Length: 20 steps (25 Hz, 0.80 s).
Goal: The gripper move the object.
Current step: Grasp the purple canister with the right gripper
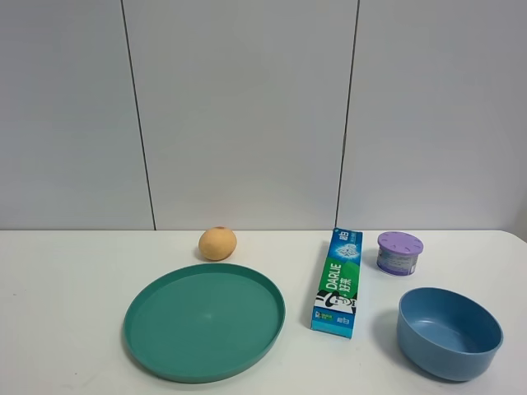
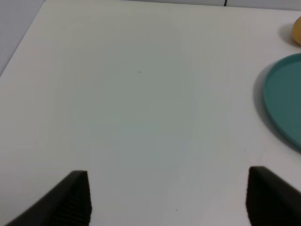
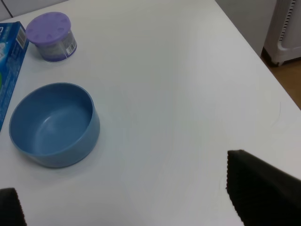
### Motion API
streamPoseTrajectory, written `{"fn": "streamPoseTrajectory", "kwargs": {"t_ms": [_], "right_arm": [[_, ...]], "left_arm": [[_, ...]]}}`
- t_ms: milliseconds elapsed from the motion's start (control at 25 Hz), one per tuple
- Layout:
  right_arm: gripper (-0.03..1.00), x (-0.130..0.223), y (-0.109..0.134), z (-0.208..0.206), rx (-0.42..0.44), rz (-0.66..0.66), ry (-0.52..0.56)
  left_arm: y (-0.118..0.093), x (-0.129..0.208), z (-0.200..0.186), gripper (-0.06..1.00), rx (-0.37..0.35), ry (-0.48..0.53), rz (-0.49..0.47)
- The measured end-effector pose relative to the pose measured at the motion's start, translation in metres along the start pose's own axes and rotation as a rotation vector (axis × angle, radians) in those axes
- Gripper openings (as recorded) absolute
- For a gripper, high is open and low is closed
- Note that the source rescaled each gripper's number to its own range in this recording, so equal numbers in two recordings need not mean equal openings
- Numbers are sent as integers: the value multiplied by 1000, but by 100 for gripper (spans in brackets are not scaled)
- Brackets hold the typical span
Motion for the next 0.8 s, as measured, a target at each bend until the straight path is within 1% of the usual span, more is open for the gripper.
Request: {"fn": "streamPoseTrajectory", "kwargs": {"t_ms": [40,800], "right_arm": [[58,0,0,0,0,0,0],[58,0,0,0,0,0,0]], "left_arm": [[0,0,0,100,0,0,0],[0,0,0,100,1,0,-1]]}}
Point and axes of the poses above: a point on each arm's last joint axis where the gripper is mounted, z pointing out along that axis toward the gripper, y along the wrist's bending axis when the last joint is at zero, x = y × z, the point moved 3 cm from there along z, pointing out along that axis toward the gripper, and after that the axes turned 12 degrees about z, right-handed, at the moved point
